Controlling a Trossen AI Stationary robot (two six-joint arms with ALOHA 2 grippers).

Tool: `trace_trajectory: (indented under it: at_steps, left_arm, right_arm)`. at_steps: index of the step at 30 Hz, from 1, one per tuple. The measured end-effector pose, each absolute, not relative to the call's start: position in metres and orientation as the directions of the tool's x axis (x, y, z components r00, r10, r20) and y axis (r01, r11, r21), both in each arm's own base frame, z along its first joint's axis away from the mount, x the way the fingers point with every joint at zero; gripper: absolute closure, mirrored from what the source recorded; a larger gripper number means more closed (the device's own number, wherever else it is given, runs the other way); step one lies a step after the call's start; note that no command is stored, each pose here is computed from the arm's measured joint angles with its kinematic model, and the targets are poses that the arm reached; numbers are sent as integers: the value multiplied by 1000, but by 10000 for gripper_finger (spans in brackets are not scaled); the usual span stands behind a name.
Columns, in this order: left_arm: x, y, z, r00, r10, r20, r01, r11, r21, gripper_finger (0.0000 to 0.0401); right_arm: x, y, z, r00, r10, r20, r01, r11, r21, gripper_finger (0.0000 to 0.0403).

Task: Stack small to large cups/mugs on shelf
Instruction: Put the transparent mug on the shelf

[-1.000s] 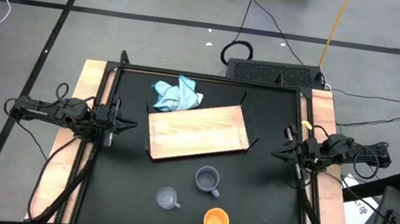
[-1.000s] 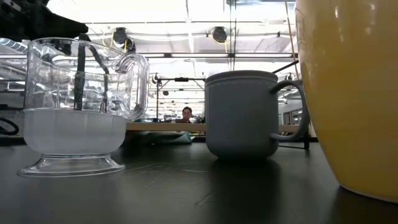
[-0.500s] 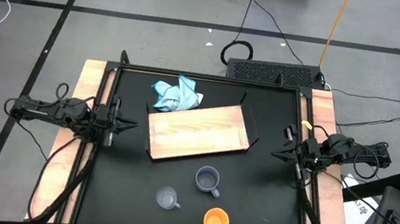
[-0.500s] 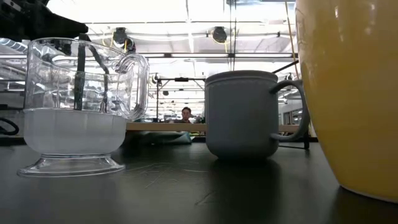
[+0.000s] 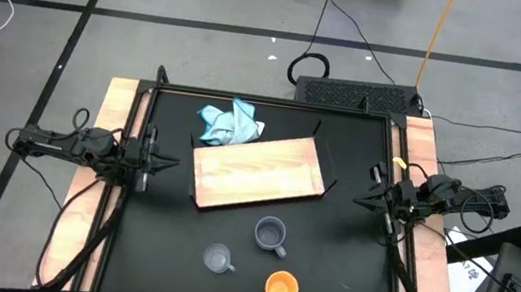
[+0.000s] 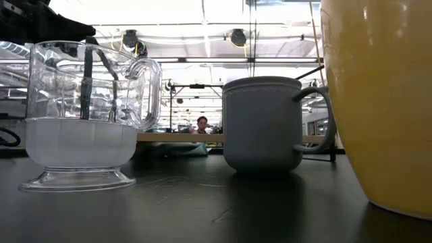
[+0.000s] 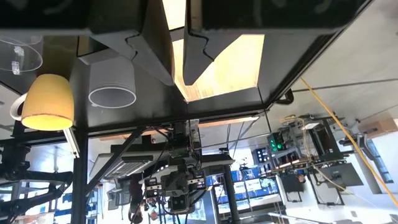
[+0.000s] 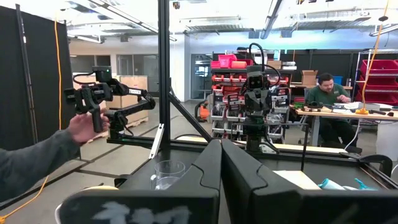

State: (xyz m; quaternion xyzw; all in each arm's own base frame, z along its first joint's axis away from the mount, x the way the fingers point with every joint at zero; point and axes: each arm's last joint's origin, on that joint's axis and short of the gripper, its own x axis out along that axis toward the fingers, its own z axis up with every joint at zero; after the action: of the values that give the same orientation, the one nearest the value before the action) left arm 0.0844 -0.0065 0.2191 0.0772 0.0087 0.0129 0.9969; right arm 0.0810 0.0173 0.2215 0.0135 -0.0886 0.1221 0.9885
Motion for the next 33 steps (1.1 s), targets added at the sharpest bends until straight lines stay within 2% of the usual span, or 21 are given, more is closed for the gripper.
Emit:
trace_trajectory:
  at_steps: [4, 15, 33]
  left_arm:
    - [84, -7, 220, 1000, 27, -10, -25, 990, 141, 364]
    - [84, -7, 220, 1000, 26, -4, -26, 1000, -11, 364]
    - [84, -7, 220, 1000, 26, -1, -26, 1000, 1, 364]
  right_arm:
    - [81, 17, 221, 954, 239, 179, -244, 970, 5, 403]
    - [81, 17, 221, 955, 239, 178, -243, 970, 5, 403]
    - [81, 17, 221, 954, 239, 178, -244, 970, 5, 403]
